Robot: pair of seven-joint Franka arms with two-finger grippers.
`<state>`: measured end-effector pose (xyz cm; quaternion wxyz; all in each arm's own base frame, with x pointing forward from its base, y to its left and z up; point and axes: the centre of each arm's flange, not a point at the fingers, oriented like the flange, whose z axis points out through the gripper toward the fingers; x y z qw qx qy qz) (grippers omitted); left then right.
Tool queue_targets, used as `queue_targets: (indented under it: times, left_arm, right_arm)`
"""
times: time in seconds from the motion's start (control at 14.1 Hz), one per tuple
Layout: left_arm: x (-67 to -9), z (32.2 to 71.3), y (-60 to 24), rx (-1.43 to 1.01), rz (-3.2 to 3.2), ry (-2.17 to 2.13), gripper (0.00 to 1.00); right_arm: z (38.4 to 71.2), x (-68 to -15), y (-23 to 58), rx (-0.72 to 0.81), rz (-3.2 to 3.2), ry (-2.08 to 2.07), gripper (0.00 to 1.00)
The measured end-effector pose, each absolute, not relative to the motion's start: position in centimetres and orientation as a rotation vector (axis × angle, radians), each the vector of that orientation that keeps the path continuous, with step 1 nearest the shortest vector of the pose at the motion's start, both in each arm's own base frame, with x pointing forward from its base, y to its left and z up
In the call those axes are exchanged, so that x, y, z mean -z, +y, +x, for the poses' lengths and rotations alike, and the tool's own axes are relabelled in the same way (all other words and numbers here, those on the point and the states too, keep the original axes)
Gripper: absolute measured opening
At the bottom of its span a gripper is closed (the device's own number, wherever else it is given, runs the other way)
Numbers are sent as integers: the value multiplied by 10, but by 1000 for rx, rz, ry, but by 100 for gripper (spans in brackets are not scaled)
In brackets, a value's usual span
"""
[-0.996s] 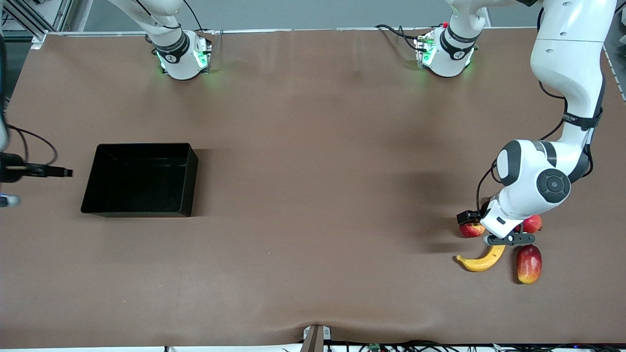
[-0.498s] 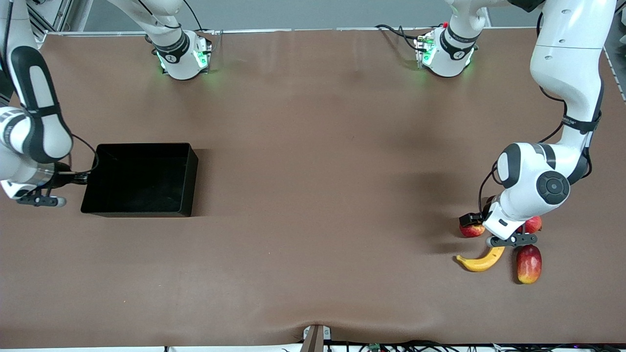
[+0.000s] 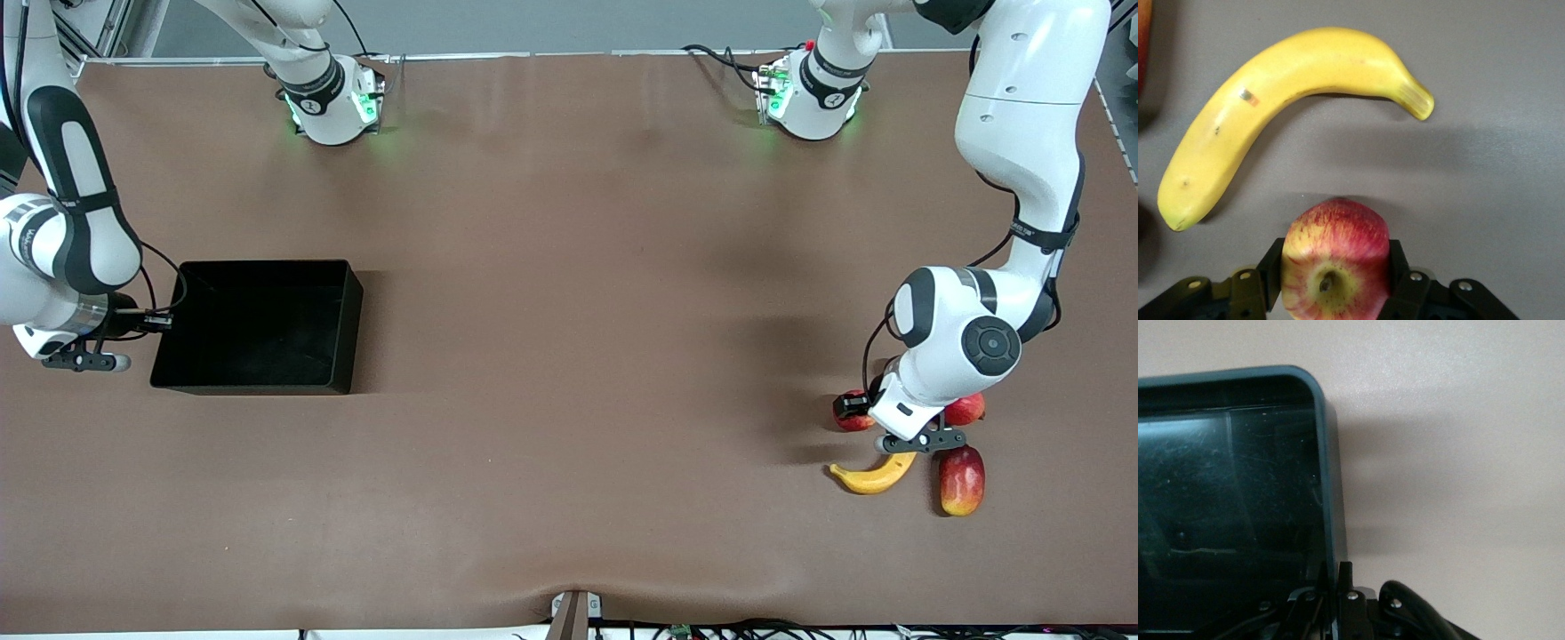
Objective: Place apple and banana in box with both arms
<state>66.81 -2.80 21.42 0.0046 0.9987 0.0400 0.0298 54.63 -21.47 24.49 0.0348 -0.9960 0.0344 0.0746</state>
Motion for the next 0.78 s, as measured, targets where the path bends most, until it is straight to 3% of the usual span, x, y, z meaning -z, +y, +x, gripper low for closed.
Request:
queue_targets:
  times: [0.14, 0.36, 0.57, 0.78]
  left_arm:
    - [-217, 670, -28, -104, 3127, 125, 64]
    - [-231, 676, -38, -144, 3120, 104, 64]
    - [-256, 675, -68, -146, 3118, 101, 64]
    - [-277, 670, -101, -147, 3115, 133, 64]
  right_arm:
    - [548, -249, -214, -254, -3052, 102, 6]
    - [560, -284, -200, -435, -2977, 56, 6]
    - [585, -343, -141, -577, -2919, 66, 6]
    - [601, -375, -60, -602, -2894, 5, 6]
